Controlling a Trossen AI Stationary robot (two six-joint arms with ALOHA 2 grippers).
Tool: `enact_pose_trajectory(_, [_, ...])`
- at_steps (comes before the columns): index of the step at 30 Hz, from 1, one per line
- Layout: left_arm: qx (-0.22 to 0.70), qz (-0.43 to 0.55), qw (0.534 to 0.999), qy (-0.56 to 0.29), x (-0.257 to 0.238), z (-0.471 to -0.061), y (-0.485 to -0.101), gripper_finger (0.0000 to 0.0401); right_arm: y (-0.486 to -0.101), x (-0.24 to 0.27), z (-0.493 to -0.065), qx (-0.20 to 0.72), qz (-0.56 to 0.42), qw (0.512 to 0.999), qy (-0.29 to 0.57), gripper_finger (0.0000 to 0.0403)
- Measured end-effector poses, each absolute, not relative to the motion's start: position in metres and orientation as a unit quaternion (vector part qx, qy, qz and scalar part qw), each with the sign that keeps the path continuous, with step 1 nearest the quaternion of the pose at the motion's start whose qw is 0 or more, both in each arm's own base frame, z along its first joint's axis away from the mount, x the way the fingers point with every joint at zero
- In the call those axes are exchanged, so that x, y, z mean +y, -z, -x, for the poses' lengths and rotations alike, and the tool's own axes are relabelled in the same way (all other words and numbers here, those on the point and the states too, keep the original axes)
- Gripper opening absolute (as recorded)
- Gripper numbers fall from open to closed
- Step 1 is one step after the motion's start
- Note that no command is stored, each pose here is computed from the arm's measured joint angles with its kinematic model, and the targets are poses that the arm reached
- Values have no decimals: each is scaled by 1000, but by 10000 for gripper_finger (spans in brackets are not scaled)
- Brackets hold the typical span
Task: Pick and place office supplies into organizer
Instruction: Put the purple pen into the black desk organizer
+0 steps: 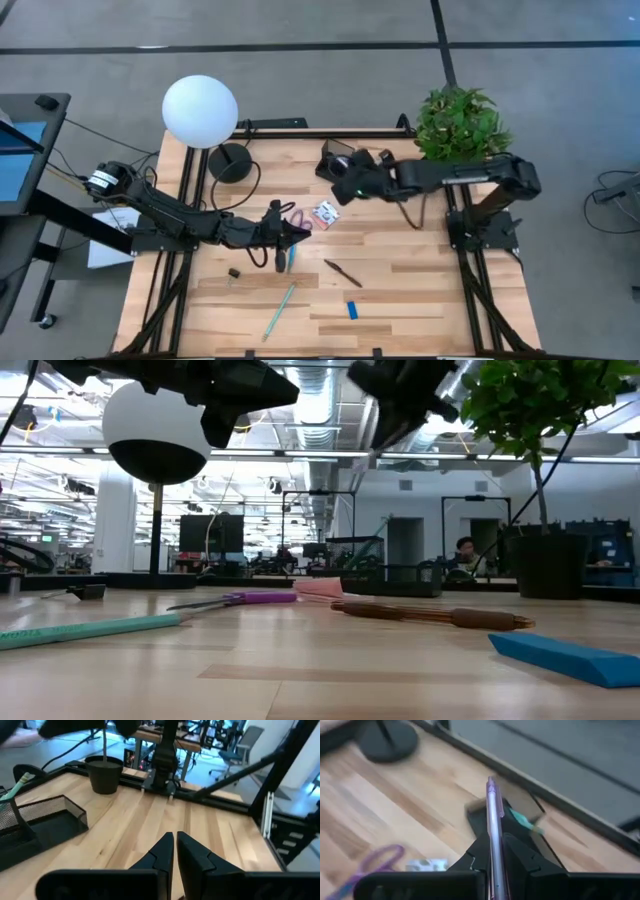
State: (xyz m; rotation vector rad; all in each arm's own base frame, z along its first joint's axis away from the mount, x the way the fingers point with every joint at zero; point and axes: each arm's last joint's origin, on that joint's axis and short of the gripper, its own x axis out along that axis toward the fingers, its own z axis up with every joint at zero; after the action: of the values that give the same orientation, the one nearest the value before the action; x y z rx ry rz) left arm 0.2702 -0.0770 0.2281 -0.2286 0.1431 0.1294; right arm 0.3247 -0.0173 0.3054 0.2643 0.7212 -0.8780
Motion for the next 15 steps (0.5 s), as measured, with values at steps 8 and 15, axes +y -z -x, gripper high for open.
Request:
enact_pose_trajectory(8, [72,121,988,-63,-78,-270,-228,16,-281,-64,-353,401,-146,797,427,25])
enact_pose_trajectory(15, [76,121,989,-41,-85,-268,-228,16,-258,-96,-369,432,-157,768,446,25])
